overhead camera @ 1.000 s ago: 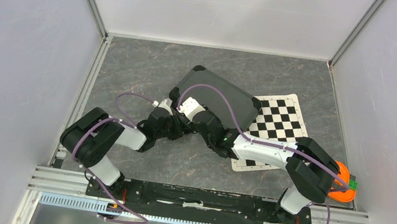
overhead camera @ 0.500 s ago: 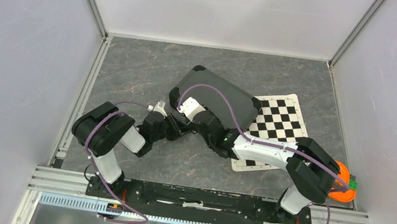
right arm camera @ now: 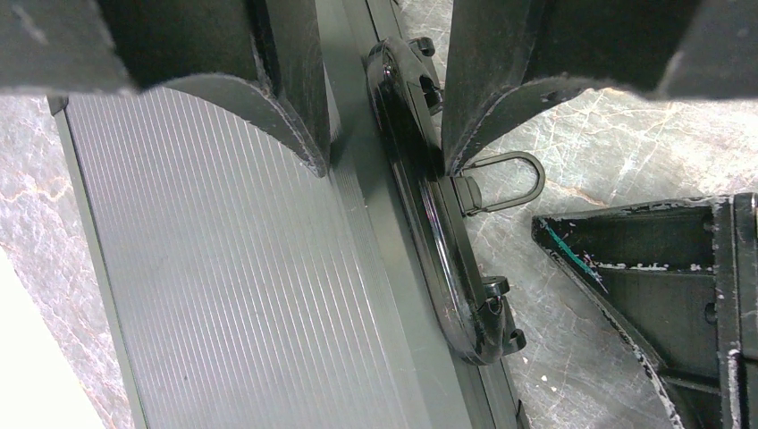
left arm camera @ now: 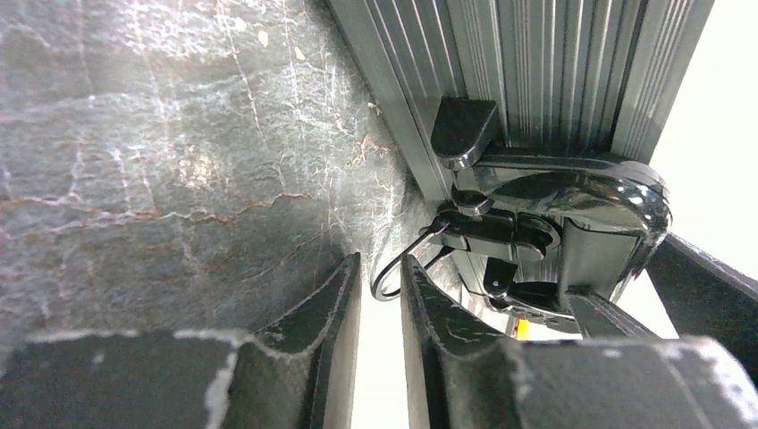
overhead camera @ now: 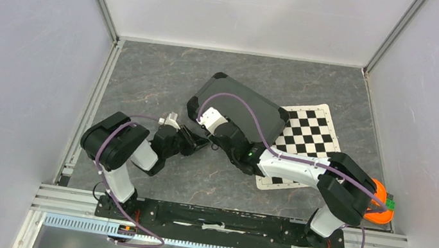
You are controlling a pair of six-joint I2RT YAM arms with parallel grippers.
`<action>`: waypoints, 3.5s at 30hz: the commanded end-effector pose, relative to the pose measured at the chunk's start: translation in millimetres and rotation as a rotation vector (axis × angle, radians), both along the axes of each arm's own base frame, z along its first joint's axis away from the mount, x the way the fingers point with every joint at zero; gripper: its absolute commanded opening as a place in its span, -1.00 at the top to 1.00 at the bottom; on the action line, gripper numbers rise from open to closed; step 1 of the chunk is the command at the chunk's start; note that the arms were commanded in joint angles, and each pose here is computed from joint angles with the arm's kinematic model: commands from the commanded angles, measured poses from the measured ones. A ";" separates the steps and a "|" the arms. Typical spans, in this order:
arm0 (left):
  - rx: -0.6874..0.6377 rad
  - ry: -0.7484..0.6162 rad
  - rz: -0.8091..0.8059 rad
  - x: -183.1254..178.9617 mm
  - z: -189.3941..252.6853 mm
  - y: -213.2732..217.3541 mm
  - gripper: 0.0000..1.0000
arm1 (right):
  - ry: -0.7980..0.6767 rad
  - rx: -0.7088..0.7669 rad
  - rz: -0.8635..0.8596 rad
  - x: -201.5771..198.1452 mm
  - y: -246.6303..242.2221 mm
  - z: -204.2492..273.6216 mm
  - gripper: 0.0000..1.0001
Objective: Pack up texas hold em set
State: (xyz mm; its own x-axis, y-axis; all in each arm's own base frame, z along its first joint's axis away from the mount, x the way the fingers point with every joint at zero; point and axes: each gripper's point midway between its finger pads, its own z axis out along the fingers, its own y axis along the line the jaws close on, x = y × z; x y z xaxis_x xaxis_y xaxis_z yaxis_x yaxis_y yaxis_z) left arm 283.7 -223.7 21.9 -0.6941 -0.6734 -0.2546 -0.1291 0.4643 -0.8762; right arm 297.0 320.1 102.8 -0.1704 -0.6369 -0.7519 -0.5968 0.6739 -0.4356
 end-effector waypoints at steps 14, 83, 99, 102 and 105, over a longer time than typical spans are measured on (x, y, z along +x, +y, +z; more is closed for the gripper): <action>-0.043 -0.061 -0.036 2.5 2.2 -4.4 0.21 | 0.216 -0.135 -0.011 -28.3 -33.1 -69.8 0.14; 0.860 0.113 -0.244 -22.2 -33.7 26.0 0.96 | 0.241 -0.188 -0.123 -13.5 -57.7 -78.4 0.24; 0.823 0.090 -0.277 -31.1 -15.0 23.7 0.96 | 0.253 -0.217 -0.147 -11.2 -64.9 -86.5 0.26; 0.834 0.090 -0.287 -33.0 -10.2 25.8 0.96 | 0.254 -0.226 -0.155 -10.6 -66.3 -88.4 0.26; 0.841 0.090 -0.299 -34.7 -5.9 26.9 0.96 | 0.250 -0.238 -0.166 -9.1 -68.4 -88.9 0.26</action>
